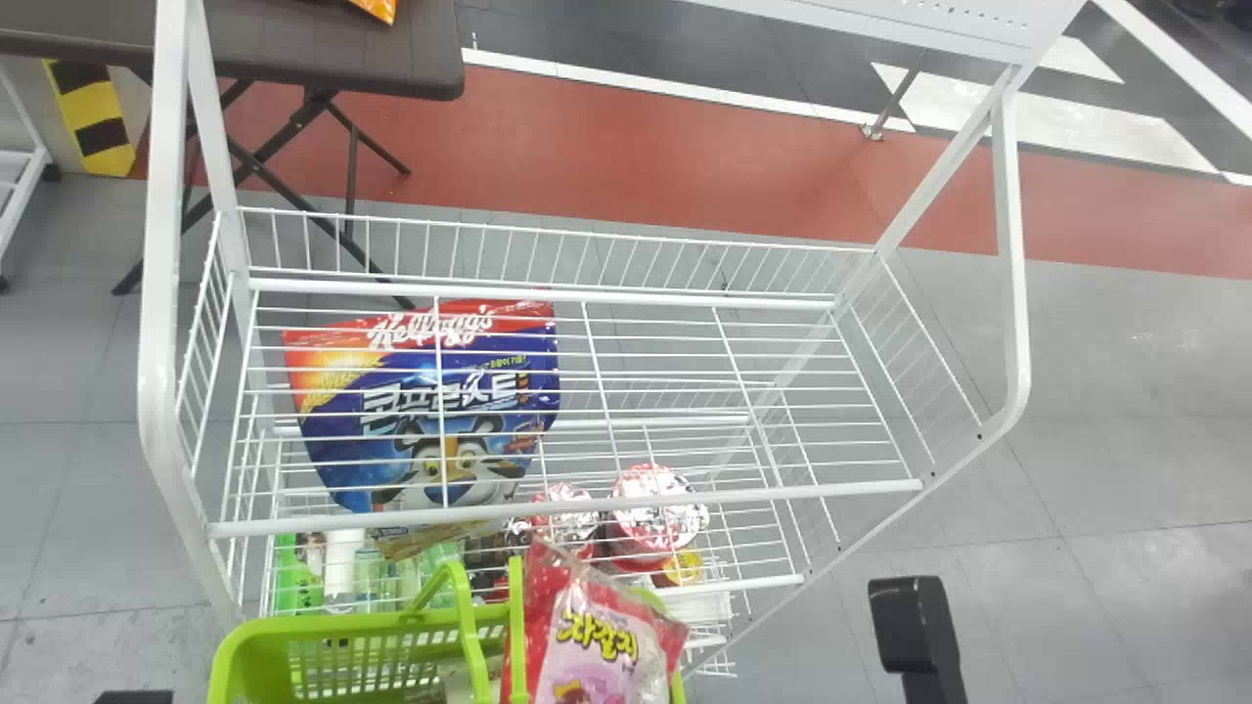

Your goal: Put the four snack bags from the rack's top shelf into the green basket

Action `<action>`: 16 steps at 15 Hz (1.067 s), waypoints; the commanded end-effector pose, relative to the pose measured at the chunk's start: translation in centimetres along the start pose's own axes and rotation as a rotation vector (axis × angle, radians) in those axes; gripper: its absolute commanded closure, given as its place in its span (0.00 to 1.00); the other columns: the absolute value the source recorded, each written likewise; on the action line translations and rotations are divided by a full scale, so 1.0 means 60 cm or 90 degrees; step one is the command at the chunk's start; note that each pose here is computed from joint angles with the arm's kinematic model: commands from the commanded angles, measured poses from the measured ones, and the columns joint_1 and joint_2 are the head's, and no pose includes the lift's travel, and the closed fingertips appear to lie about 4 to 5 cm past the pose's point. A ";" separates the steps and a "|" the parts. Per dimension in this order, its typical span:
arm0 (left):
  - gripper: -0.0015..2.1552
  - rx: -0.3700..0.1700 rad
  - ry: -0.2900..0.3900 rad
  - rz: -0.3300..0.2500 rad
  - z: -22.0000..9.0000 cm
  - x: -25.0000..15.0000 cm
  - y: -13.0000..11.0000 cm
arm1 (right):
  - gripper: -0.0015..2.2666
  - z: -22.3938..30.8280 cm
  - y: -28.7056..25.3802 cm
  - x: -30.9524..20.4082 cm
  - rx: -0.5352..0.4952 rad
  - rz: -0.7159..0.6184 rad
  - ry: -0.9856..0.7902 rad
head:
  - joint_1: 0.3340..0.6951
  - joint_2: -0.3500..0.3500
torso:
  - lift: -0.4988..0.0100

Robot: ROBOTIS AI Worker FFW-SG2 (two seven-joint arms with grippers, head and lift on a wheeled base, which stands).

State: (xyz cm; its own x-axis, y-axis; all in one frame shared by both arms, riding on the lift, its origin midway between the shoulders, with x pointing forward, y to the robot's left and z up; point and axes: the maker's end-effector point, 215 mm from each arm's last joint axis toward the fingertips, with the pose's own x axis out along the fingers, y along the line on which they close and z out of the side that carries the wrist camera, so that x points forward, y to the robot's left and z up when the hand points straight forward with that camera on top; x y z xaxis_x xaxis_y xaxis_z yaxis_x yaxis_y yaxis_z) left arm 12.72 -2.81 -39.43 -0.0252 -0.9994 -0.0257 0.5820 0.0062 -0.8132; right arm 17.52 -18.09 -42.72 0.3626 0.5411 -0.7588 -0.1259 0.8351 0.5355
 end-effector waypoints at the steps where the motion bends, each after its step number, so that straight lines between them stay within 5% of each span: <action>1: 0.96 0.000 0.000 -0.001 0.000 0.000 -0.002 | 0.02 0.028 0.014 -0.012 -0.025 0.002 -0.022 | 1.00 0.00 | 0.98; 8: 0.96 0.004 0.002 0.003 -0.001 0.001 -0.006 | 0.02 0.053 0.035 -0.030 -0.040 0.015 -0.051 | 1.00 0.00 | 0.98; 9: 0.96 0.006 0.003 0.002 0.000 0.002 -0.007 | 0.02 0.082 0.020 -0.027 -0.050 -0.005 -0.100 | 1.00 0.00 | 0.98; 12: 0.96 0.005 0.003 0.004 -0.002 0.002 -0.006 | 0.02 0.337 0.062 -0.107 -0.280 -0.058 -0.504 | 1.00 0.00 | 0.98; 14: 0.96 0.003 0.002 0.004 -0.003 0.001 -0.006 | 0.02 0.387 0.101 -0.155 -0.342 -0.078 -0.642 | 1.00 0.00 | 0.98; 16: 0.96 0.005 0.002 0.004 -0.002 0.001 -0.006 | 0.02 0.388 0.098 -0.144 -0.321 -0.100 -0.653 | 1.00 0.00 | 0.98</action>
State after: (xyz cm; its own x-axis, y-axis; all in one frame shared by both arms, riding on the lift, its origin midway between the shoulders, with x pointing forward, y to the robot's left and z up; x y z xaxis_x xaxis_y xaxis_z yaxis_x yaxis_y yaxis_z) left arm 12.40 -2.87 -39.22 -0.0246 -0.9991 -0.0335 0.5868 0.0127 -0.8096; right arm 35.12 -20.80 -24.37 0.9557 0.2917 -0.0388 -0.2882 0.9545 0.0762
